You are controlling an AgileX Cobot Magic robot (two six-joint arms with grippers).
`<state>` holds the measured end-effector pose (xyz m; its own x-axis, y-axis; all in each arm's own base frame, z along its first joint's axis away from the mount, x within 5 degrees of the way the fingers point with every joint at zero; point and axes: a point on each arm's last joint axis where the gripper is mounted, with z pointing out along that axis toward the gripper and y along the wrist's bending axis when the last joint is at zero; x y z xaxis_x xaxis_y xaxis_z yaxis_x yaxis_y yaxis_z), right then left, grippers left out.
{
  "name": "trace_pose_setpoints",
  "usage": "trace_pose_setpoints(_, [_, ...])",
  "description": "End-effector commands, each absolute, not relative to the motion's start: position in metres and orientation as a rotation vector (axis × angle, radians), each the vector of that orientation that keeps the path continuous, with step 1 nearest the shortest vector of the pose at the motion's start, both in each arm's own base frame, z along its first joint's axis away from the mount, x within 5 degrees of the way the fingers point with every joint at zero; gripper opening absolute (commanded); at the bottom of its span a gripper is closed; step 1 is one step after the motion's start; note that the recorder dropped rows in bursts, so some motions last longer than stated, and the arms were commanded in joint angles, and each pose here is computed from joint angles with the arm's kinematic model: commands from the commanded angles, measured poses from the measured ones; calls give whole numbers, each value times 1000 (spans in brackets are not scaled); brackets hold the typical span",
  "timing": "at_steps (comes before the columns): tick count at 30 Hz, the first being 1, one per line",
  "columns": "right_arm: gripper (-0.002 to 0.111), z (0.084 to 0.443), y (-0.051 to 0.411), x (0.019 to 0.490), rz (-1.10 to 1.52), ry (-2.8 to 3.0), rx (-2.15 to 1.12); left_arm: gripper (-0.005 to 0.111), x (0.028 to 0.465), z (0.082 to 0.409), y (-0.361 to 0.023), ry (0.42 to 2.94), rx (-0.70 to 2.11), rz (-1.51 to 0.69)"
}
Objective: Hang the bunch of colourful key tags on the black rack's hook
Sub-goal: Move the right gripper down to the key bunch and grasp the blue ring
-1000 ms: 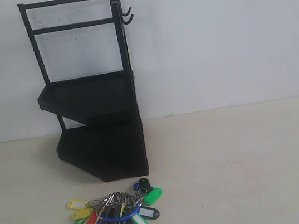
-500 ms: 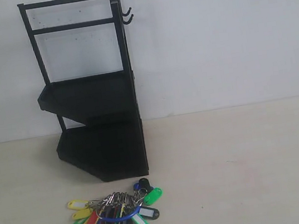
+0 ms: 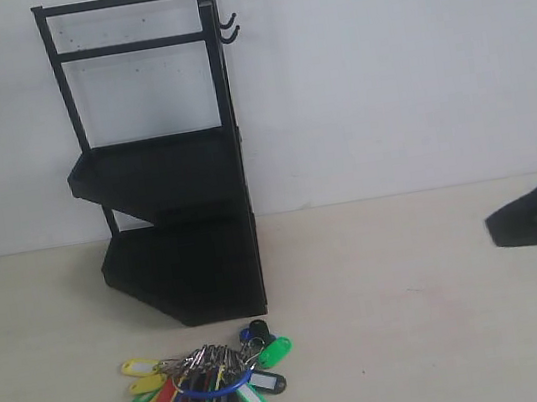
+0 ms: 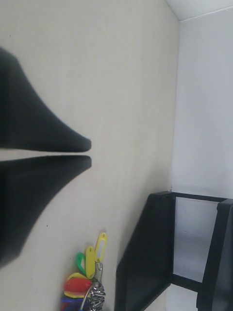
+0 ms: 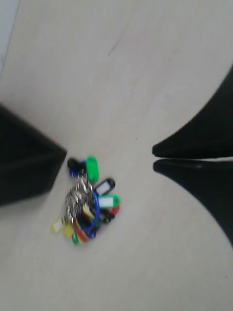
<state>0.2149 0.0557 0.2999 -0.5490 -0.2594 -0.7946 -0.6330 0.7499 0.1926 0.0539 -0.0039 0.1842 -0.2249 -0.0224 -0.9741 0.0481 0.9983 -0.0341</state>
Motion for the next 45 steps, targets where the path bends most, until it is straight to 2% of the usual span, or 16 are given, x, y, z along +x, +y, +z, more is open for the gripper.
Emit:
trace_pose_setpoints(1, [0,304,78,248,695,2079,-871,4,54,186,-4,1790,11,-69])
trace_pose_setpoints(7, [0,290,145,278,572,2002,-1390,4,54,186,-4,1790,11,-69])
trace_pose_setpoints(12, [0,279,201,299,388,2011,-1557,4,54,186,-4,1790,11,-69])
trace_pose_setpoints(17, [0,262,253,313,216,1889,-1856,4,54,186,-4,1790,11,-69])
trace_pose_setpoints(25, [1,210,307,323,-205,1849,-2165,4,54,186,-4,1790,11,-69])
trace_pose_setpoints(27, [6,200,316,318,-229,1817,-2208,4,54,186,-4,1790,11,-69])
trace_pose_setpoints(32, [42,188,337,308,-219,1732,-2230,4,54,186,-4,1790,11,-69])
trace_pose_setpoints(33, [47,188,338,308,-217,1721,-2224,4,54,186,-4,1790,11,-69])
trace_pose_setpoints(40, [43,189,348,306,-163,1689,-2165,4,54,186,-4,1790,11,-69])
trace_pose_setpoints(45, [43,176,353,310,-154,1688,-2142,4,54,186,-4,1790,11,-69])
